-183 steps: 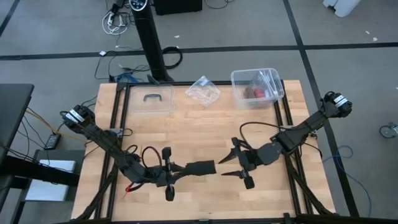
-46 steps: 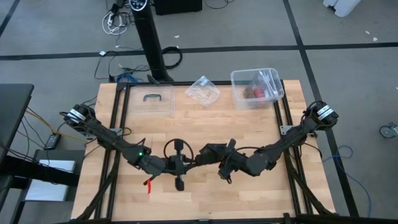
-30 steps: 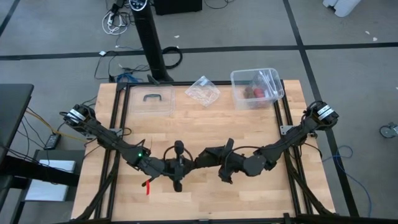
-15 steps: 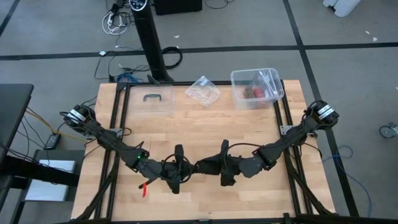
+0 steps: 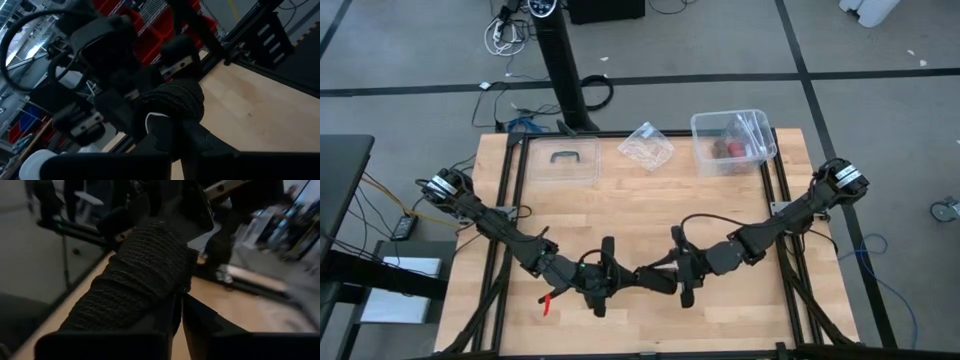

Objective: Roll bandage
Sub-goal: Roll the black bandage

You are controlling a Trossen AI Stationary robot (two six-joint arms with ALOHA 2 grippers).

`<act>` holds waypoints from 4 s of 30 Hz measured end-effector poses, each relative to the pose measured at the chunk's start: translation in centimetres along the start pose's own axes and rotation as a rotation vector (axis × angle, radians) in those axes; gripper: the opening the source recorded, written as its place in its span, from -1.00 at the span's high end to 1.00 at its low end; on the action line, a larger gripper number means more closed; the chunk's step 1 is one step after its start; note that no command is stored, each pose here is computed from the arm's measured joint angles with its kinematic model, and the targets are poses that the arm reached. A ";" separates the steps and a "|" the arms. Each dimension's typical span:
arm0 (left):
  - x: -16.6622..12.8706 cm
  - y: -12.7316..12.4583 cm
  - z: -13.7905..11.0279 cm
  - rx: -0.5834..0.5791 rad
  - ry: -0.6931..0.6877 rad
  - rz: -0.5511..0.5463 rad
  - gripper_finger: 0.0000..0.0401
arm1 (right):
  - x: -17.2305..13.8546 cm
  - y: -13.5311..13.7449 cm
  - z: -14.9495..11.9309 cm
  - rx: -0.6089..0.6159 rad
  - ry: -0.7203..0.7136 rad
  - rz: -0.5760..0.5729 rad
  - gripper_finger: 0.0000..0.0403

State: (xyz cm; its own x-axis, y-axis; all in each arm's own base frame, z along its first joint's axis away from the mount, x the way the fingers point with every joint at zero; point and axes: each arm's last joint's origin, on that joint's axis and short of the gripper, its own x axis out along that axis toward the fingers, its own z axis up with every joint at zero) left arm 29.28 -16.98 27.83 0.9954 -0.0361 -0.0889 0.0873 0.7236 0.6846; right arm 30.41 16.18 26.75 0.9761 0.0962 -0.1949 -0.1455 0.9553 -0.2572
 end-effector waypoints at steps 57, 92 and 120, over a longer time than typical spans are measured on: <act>-0.7 -1.0 0.8 -0.128 -0.041 -0.082 0.91 | -10.3 -2.4 4.9 0.232 -0.008 -0.023 0.01; 0.8 0.9 -1.3 -0.251 0.053 0.016 0.91 | -1.9 -4.1 2.5 0.220 -0.102 0.104 0.98; 0.6 1.3 0.1 -0.151 -0.098 0.018 0.91 | -0.5 -4.9 0.9 0.271 -0.026 0.208 0.97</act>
State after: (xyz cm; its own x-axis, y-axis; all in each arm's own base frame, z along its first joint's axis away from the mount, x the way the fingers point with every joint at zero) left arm 29.96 -16.09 28.74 0.9965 -0.0840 -0.0017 0.0701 0.8200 0.5680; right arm 30.80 11.73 28.98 0.9343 0.3010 -0.1912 -0.2975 0.9535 0.0475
